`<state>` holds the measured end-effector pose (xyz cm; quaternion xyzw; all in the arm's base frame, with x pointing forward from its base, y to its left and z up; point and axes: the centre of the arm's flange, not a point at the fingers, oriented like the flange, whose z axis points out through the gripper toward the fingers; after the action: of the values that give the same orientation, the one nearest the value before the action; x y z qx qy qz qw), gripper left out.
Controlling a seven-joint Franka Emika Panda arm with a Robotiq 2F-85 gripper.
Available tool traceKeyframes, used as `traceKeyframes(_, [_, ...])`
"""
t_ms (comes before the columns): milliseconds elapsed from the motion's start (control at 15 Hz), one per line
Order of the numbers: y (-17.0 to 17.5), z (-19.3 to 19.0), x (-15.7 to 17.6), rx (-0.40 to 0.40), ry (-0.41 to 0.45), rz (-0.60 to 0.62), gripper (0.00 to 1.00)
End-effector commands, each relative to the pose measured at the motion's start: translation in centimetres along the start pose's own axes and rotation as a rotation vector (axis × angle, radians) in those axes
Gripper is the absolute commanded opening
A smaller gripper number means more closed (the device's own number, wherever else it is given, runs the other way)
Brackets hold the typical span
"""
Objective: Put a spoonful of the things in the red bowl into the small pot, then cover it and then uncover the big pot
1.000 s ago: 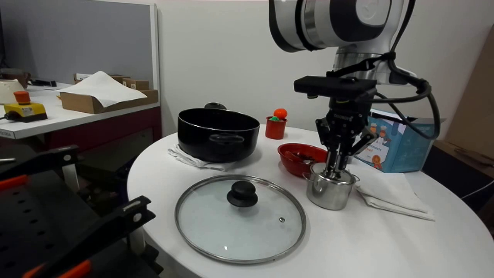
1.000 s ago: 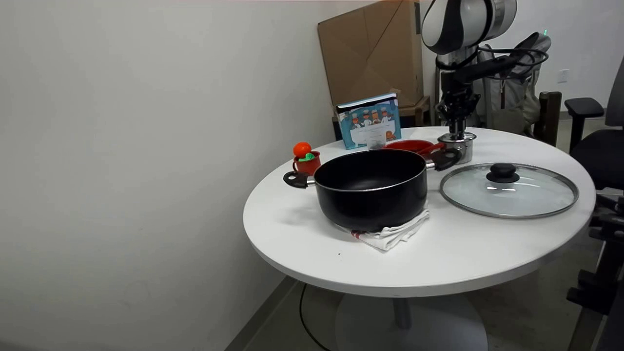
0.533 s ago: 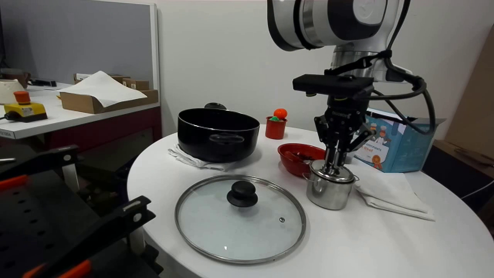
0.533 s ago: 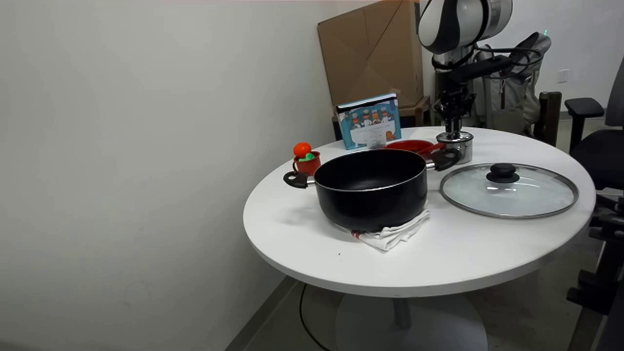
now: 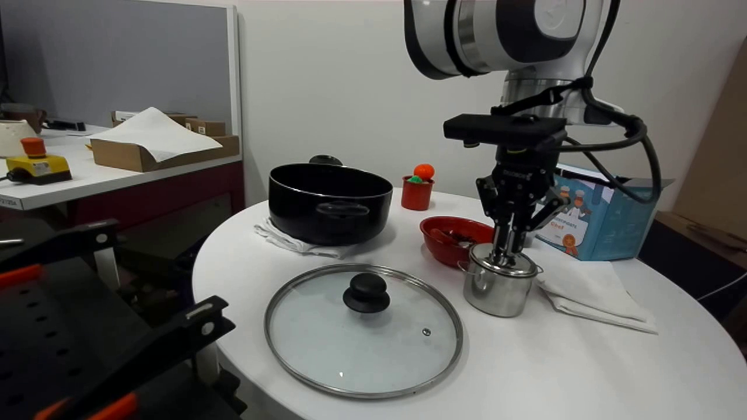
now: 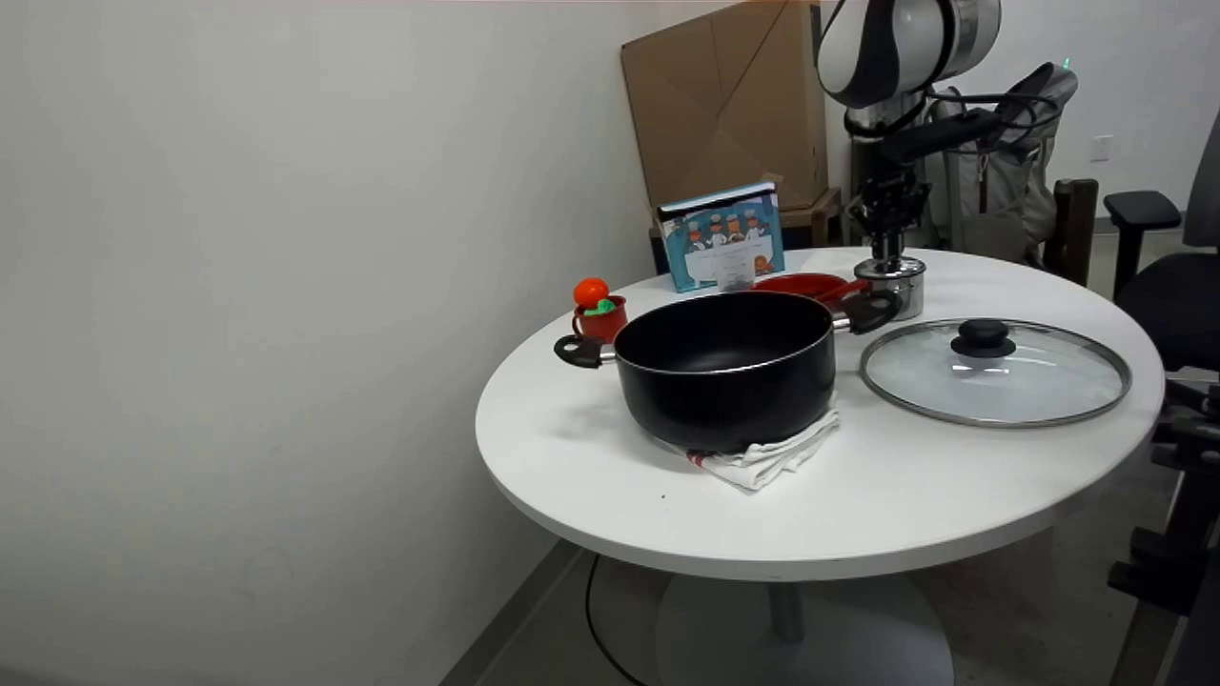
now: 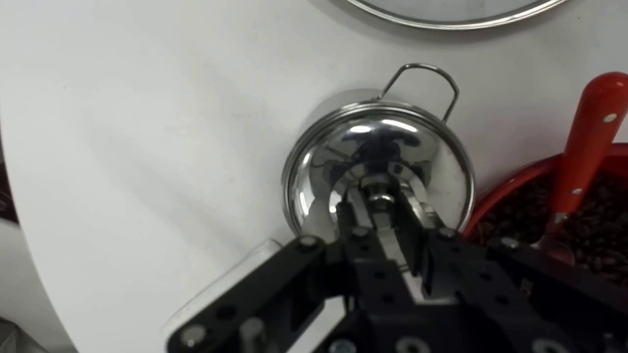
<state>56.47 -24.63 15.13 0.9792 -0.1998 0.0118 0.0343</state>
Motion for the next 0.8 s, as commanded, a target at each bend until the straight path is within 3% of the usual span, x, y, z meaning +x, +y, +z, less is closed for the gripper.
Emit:
traceKeyframes(0, [-0.06, 0.34, 0.65, -0.022, 0.011, 0.003, 0.11])
traceKeyframes(133, [-0.21, 0.52, 0.66, -0.026, 0.006, 0.004, 0.15])
traceKeyframes(200, [-0.32, 0.64, 0.64, -0.026, 0.003, 0.002, 0.44])
traceKeyframes(333, [-0.57, 0.78, 0.66, -0.028, 0.002, 0.001, 0.51])
traceKeyframes(733, [-0.96, 0.40, 0.33, -0.019, 0.003, -0.006, 0.95])
